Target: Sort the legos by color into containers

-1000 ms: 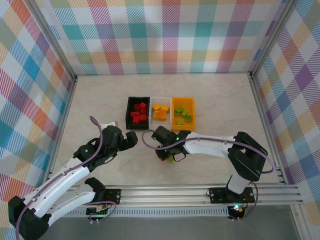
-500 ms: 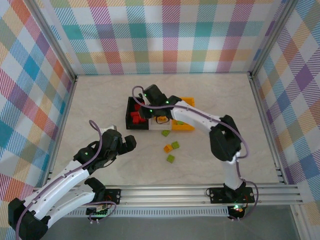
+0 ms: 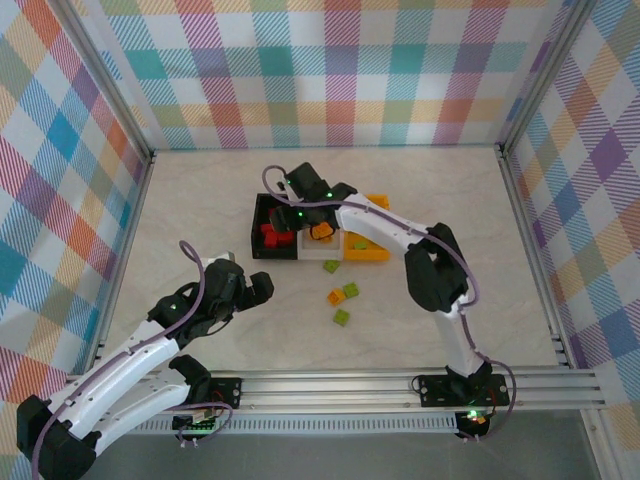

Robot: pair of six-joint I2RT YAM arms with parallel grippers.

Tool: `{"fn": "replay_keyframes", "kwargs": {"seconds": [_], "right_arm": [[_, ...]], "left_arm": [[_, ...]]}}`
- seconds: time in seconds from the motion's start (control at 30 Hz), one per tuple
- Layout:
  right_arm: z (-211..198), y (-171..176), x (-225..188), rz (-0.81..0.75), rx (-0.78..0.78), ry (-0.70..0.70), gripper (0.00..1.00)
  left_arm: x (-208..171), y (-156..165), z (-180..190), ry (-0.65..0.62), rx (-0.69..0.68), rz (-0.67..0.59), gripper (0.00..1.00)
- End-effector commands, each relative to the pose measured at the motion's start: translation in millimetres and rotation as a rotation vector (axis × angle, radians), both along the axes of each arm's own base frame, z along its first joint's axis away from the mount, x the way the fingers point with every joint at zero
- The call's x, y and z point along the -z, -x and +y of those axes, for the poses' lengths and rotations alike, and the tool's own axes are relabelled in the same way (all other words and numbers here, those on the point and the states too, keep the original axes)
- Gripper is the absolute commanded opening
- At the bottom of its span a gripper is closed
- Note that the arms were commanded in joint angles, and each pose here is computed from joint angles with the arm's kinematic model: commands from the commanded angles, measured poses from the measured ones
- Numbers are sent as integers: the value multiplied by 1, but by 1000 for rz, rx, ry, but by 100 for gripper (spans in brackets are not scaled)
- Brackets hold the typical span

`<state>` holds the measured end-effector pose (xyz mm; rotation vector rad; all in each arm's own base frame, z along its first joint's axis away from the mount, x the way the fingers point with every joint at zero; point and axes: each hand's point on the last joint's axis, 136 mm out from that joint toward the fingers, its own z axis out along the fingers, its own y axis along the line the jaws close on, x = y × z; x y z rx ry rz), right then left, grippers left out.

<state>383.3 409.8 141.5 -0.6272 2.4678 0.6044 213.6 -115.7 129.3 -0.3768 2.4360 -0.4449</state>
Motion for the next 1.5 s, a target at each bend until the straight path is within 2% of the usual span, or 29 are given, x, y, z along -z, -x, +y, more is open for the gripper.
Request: {"fn": "replay_keyframes", "kwargs": {"seconds": [0.0,0.13,0.33,0.5,0.6,0.8,0.97,1.1,1.33,1.47], "right_arm": [[-18,15,-38,-61,12,-52,64],[-55,47,-29,-36,55,-43,69],[-110,112,25,94,89,34,71],[-126,174,77,180,17,174,72],[-126,194,96,207,-2,212,72],[-128,201,115,170,-4,298,74],[-131,201,128,167,1,353,70],[-130,201,130,165,-10,364,61],[-126,200,113,136,-16,327,34],[-135,184,89,67,22,311,30]], "left_arm": [[1,-3,-4,-1,22,4,100],[2,-8,-12,12,40,6,100],[8,-12,-19,20,48,16,100],[13,-14,-20,15,48,24,100],[13,-14,-19,14,44,24,100],[14,-11,-16,13,37,23,100],[15,-10,-15,12,36,25,100],[15,-9,-14,8,34,23,100],[15,-11,-16,8,42,26,100],[14,-14,-20,9,55,27,100]]}}
